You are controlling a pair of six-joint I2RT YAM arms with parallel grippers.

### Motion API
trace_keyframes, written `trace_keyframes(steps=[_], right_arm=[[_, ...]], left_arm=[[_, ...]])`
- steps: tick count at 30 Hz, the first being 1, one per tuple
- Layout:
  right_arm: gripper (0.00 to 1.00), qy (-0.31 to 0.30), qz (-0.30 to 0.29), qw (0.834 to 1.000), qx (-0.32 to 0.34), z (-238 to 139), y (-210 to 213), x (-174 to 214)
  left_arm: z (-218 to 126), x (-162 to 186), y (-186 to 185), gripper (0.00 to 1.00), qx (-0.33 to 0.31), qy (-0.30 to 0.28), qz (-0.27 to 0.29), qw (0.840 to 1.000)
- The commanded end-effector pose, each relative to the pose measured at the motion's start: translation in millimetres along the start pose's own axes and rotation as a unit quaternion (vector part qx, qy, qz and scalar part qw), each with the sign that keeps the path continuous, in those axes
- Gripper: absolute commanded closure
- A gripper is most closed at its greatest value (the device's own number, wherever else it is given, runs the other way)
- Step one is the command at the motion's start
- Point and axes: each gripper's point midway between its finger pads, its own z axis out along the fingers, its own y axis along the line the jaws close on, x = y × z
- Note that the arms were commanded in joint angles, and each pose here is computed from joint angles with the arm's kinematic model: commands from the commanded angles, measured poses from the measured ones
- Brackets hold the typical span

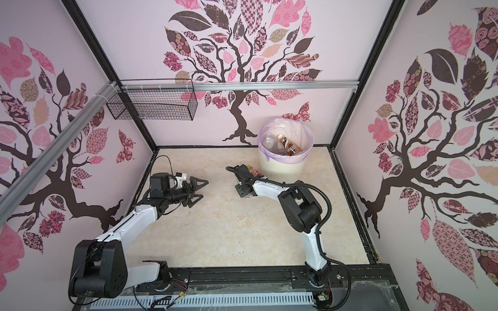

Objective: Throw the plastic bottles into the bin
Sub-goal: 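Close the right gripper around the Fiji water bottle, then lift the Fiji water bottle high with the right gripper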

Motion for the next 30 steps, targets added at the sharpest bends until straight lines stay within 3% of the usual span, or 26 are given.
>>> trace_keyframes(steps=[1,6,11,20,24,28,30], right_arm=[[0.48,0.039,0.000,0.999,-0.006,7.7,5.2,20.6],[0.52,0.011,0.009,1.000,-0.010,-18.9,3.7,-2.5],[0.52,-0.042,0.017,0.999,-0.013,-69.6,-2.3,-44.9],[0.52,-0.215,0.024,0.976,0.009,-237.7,-43.5,-155.6],[0.52,-0.296,0.053,0.952,0.067,-331.2,-97.8,-193.4],[0.52,-0.382,0.115,0.904,0.152,-427.3,-169.8,-208.6],[0.52,-0.410,0.139,0.884,0.177,-456.8,-197.8,-207.7]], left_arm=[[-3.0,2.6,-2.0,0.02,0.007,-0.002,0.010,1.000],[-7.2,3.2,-10.5,0.02,0.015,-0.003,0.018,1.000],[-14.8,-0.6,-41.4,0.02,0.051,-0.014,0.041,0.998],[-6.8,9.3,-136.3,0.02,0.103,-0.017,0.131,0.986],[-0.9,16.0,-180.9,0.02,0.132,-0.013,0.171,0.976],[3.1,25.5,-215.4,0.02,0.154,-0.007,0.204,0.967],[5.1,29.2,-223.3,0.01,0.159,-0.005,0.211,0.964]])
